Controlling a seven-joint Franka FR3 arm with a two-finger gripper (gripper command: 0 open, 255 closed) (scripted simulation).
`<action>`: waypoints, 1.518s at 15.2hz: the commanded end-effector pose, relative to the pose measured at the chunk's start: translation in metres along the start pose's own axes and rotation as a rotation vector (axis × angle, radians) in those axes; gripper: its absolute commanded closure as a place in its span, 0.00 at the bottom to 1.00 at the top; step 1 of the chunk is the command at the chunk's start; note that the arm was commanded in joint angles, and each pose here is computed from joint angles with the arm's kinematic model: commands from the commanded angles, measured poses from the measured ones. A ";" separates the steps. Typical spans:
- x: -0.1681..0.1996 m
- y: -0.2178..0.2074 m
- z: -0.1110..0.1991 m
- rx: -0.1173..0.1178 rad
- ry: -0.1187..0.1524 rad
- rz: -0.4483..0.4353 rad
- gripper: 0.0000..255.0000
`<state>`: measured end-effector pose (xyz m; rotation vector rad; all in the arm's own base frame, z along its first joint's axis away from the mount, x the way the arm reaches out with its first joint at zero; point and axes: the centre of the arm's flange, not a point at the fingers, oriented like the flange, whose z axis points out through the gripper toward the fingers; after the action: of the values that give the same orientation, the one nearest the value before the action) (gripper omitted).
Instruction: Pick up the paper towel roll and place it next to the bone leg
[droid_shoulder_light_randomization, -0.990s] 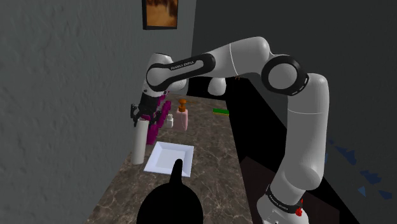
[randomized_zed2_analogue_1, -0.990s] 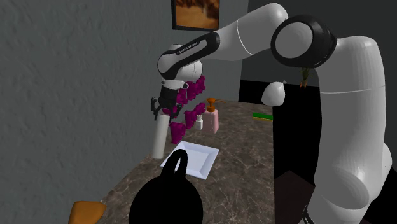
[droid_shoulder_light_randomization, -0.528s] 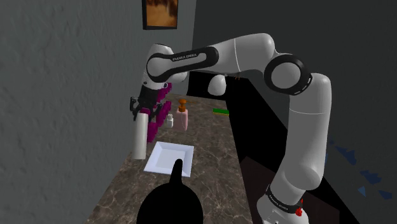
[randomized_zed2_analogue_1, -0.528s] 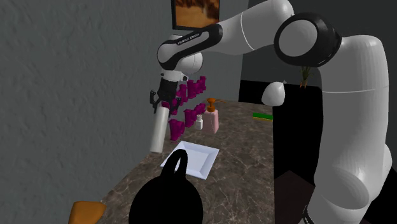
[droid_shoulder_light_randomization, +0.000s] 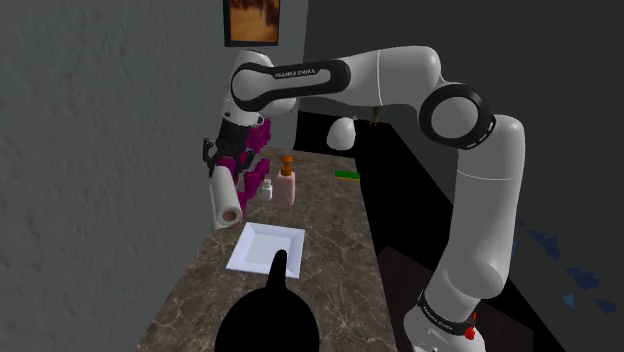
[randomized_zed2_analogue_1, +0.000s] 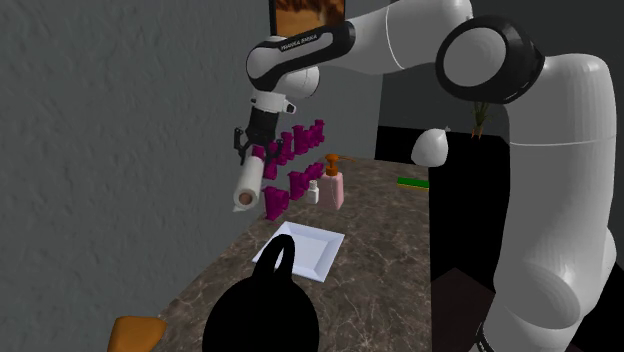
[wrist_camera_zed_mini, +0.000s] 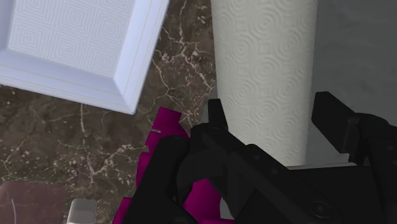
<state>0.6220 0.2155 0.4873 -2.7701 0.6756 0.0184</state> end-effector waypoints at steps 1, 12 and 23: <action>0.000 -0.003 -0.010 0.000 0.001 0.001 1.00; -0.005 -0.018 -0.066 0.000 0.001 0.001 1.00; -0.009 -0.034 -0.122 0.000 0.001 0.001 1.00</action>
<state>0.6222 0.2148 0.6101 -2.7697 0.6778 0.0164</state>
